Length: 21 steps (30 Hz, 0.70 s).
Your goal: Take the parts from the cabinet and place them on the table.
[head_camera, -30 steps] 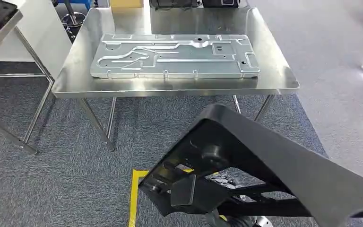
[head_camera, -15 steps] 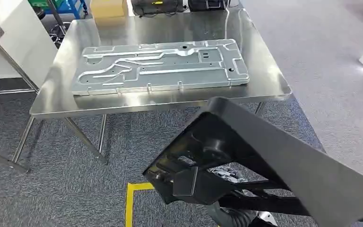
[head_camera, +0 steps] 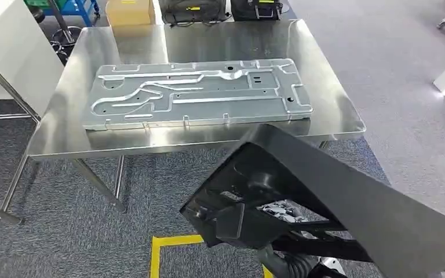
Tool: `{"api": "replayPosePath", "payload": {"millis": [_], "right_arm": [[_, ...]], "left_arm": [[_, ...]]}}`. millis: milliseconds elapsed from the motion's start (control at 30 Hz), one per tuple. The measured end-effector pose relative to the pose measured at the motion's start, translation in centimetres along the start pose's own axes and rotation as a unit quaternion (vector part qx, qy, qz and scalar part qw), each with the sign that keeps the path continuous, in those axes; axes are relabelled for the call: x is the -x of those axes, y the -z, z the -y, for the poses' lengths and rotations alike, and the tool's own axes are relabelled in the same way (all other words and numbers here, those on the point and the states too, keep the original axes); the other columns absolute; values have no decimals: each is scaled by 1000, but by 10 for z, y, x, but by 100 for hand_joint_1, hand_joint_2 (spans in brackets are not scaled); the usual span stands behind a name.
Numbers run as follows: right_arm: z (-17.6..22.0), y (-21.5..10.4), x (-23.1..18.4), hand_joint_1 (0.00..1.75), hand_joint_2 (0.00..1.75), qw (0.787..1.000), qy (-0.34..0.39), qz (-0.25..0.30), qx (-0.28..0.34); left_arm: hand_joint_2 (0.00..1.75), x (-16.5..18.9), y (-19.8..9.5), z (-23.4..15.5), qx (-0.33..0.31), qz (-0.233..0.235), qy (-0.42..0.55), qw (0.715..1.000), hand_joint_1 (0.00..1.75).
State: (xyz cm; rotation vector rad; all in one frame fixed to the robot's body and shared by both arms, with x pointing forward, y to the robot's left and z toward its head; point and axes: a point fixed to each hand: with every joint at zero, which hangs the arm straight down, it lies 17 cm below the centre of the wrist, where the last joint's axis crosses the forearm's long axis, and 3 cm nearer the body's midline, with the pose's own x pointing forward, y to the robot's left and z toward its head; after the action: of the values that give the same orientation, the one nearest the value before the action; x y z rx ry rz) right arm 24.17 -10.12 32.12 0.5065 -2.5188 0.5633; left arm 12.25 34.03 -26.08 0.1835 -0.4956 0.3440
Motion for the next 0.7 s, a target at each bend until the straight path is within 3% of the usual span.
{"api": "replayPosePath", "payload": {"millis": [700], "right_arm": [[-5, 7, -5, 175, 175, 999, 27, 20, -30]], "left_arm": [[175, 8, -2, -6, -12, -5, -24, 1000, 0]]}}
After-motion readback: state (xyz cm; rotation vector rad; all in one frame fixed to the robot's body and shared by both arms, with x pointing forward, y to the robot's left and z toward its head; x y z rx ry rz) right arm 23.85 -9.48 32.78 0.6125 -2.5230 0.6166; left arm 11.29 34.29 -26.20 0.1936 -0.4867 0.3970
